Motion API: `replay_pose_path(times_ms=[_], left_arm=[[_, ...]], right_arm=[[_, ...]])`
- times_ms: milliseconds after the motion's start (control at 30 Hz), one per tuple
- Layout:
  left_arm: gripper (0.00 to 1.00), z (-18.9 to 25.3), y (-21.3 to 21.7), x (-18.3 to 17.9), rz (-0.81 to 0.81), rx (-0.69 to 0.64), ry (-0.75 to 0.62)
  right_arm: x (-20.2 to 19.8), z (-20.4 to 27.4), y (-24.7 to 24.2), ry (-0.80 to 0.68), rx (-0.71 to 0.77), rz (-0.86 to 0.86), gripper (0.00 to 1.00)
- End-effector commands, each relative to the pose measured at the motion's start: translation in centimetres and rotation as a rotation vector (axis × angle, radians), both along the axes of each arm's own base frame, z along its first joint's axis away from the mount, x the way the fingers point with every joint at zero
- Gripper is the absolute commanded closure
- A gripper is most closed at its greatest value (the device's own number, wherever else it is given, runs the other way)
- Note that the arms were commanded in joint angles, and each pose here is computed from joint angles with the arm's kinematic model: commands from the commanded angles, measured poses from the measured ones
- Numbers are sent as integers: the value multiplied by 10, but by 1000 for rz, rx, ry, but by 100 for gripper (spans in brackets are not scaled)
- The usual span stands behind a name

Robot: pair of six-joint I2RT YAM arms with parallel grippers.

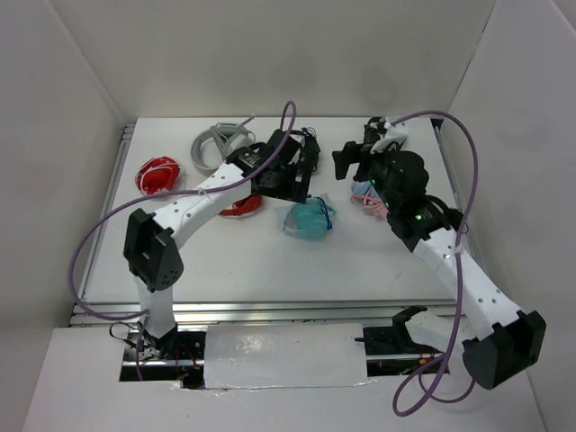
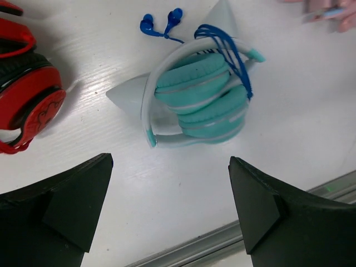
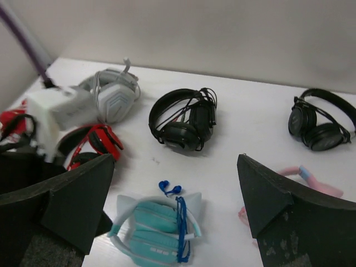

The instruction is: Wrap the headphones

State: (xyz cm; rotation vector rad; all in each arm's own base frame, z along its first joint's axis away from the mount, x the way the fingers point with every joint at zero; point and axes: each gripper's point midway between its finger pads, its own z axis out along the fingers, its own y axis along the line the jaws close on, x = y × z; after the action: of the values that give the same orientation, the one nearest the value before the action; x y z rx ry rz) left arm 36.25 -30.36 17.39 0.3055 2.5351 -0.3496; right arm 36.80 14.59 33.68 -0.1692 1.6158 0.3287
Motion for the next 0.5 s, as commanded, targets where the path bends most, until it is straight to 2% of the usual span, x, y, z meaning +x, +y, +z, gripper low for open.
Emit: replay_pose_path(times_ms=[0, 167, 200, 233, 333, 467], left_arm=[[1, 53, 17, -11, 25, -44, -106], [1, 64, 66, -38, 161, -19, -158], [1, 89, 78, -49, 184, -66, -214], [1, 77, 91, -60, 206, -47, -199], [1, 84, 140, -84, 368, -88, -249], [1, 66, 215, -110, 705, -86, -262]], right_arm=[[-16, 8, -23, 18, 157, -83, 0], [-45, -10, -51, 80, 262, -163, 0], [-55, -6, -56, 62, 275, -165, 0], [-58, -17, -62, 78, 275, -186, 0], [-76, -39, -77, 143, 297, -251, 0], [-94, -63, -87, 203, 331, -299, 0]])
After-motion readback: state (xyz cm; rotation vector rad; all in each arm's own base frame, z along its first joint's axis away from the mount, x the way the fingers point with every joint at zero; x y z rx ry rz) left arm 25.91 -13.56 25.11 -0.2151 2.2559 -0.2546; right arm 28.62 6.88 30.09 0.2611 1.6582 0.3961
